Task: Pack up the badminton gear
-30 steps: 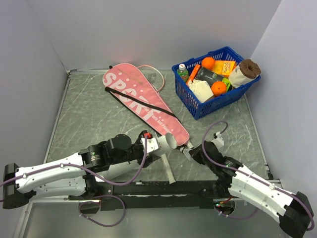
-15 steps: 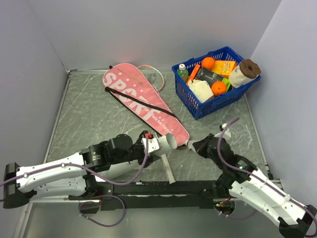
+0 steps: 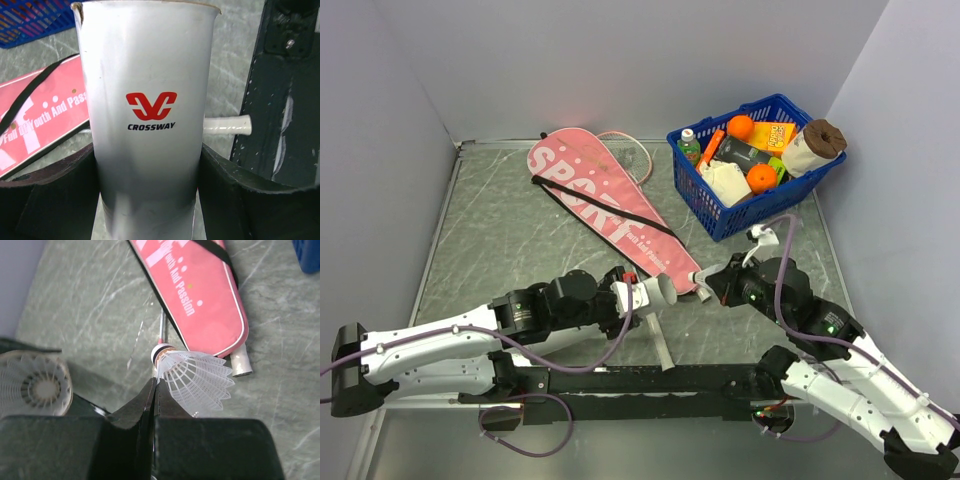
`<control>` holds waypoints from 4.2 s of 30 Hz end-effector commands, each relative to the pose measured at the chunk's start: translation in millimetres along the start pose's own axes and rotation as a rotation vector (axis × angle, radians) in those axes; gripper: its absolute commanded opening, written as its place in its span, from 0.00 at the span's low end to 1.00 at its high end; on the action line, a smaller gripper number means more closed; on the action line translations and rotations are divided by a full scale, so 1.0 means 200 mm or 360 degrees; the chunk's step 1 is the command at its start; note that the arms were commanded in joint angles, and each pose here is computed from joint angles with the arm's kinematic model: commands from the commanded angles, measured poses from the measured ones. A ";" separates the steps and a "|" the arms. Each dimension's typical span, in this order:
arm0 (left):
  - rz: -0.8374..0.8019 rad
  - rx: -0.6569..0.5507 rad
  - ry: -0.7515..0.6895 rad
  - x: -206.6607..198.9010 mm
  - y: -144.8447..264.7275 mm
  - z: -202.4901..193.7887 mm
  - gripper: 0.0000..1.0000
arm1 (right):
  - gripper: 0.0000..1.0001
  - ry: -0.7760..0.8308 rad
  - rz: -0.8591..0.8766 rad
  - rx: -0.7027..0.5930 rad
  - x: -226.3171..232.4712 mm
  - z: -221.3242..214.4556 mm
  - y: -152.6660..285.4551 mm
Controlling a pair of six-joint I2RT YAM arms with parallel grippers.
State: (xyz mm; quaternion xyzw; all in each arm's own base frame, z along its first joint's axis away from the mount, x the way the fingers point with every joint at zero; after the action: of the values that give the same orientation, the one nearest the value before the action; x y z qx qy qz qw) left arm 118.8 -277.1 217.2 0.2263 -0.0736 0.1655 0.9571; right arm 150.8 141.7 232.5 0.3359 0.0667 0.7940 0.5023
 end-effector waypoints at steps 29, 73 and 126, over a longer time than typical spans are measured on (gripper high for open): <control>0.0077 0.0209 -0.0139 0.05 -0.07 -0.13 0.03 | 0.00 0.0513 0.0714 0.0214 0.37 0.07 0.06; 0.0030 -0.0058 0.0052 0.02 0.04 0.09 0.01 | 0.42 0.0143 0.1265 0.0449 0.58 -0.14 -0.13; 0.0207 -0.0190 0.0181 0.11 0.16 0.22 0.01 | 0.52 -0.0700 -0.1414 0.0483 -1.05 -0.32 -0.37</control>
State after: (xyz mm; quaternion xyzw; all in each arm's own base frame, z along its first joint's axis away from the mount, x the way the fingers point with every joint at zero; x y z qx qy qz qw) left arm 125.4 -259.5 238.0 0.2170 -0.0420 0.2271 0.9485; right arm 220.5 19.4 56.7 0.5049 0.2094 0.3979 0.7368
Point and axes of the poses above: each gripper's point midway between its finger pads, its own y axis back along the fingers, its own x axis along the line the jaws close on, z = x × y, the point moved 3 cm from there along y, back along the fingers, and after that the axes turned 2 degrees about -y, right-handed, at the moved point
